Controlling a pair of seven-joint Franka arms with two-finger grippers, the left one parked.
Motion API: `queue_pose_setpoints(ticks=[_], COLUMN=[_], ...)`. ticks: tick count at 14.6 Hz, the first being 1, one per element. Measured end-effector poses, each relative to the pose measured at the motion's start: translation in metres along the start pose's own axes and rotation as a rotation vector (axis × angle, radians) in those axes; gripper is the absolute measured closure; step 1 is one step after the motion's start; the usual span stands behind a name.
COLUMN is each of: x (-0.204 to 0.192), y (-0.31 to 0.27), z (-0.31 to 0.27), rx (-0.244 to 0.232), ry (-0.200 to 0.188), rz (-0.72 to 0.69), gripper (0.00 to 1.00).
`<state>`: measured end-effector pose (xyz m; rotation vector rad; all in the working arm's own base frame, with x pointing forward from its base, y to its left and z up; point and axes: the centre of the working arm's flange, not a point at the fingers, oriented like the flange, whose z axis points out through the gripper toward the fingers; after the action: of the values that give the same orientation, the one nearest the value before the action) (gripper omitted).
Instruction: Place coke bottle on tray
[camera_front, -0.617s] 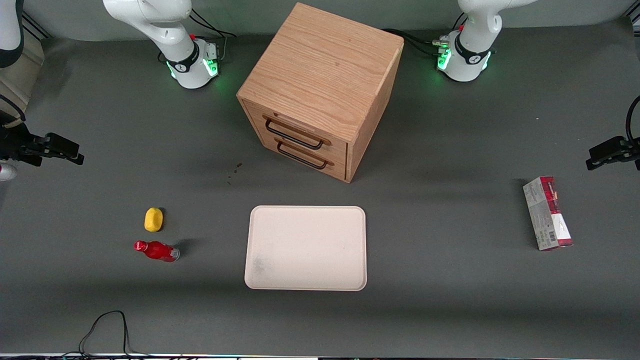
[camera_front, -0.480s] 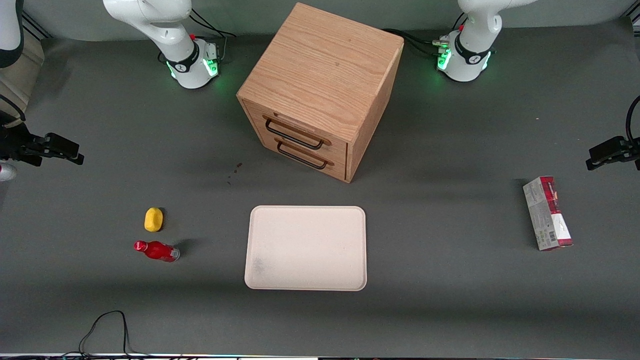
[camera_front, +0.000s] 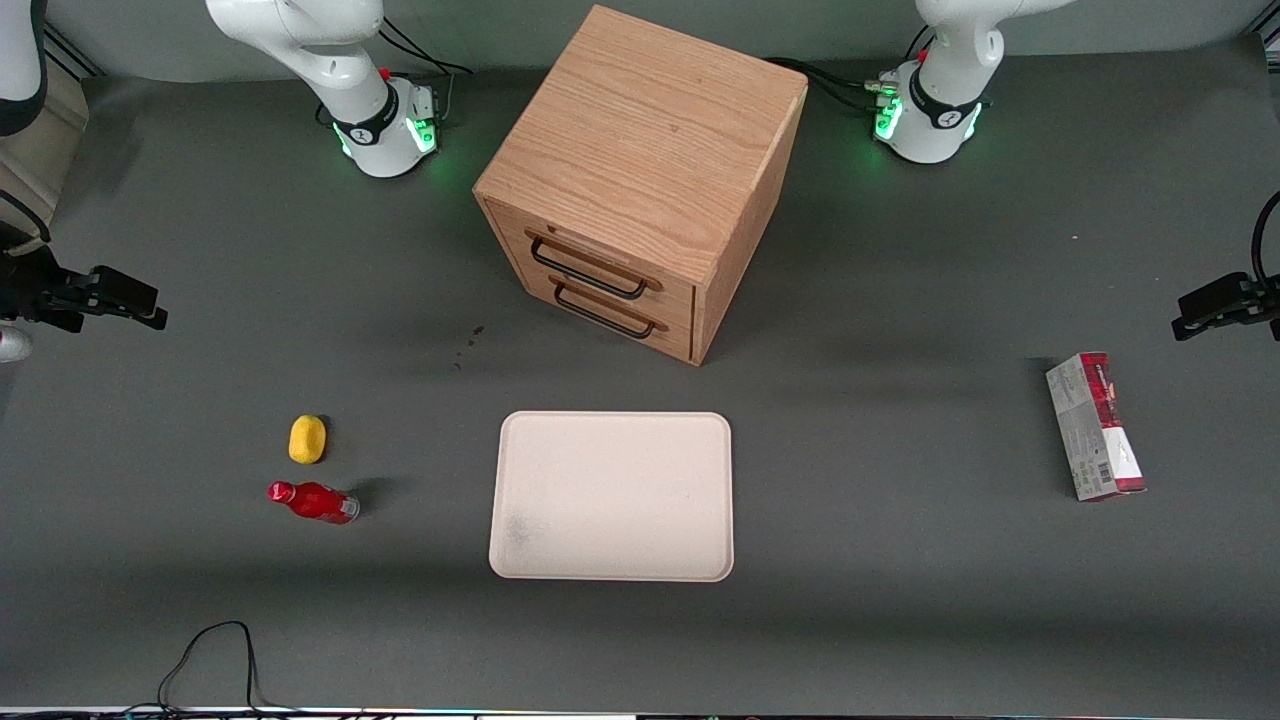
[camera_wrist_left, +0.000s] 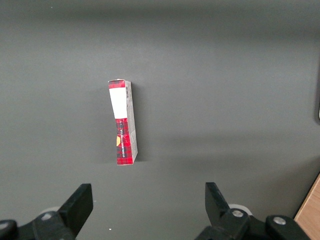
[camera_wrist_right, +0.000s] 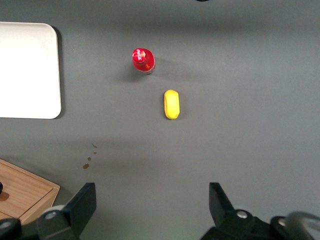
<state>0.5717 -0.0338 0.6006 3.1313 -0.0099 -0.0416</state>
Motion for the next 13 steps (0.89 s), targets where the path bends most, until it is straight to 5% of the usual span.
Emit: queue_pose_setpoints(ticks=[6, 13], x=[0.013, 0.076], y=[-0.004, -0.028], z=[0.009, 0.029], rx=[0.0, 0.004], ry=[-0.006, 0.016], rz=[-0.008, -0.051], gripper=[0.0, 0.0])
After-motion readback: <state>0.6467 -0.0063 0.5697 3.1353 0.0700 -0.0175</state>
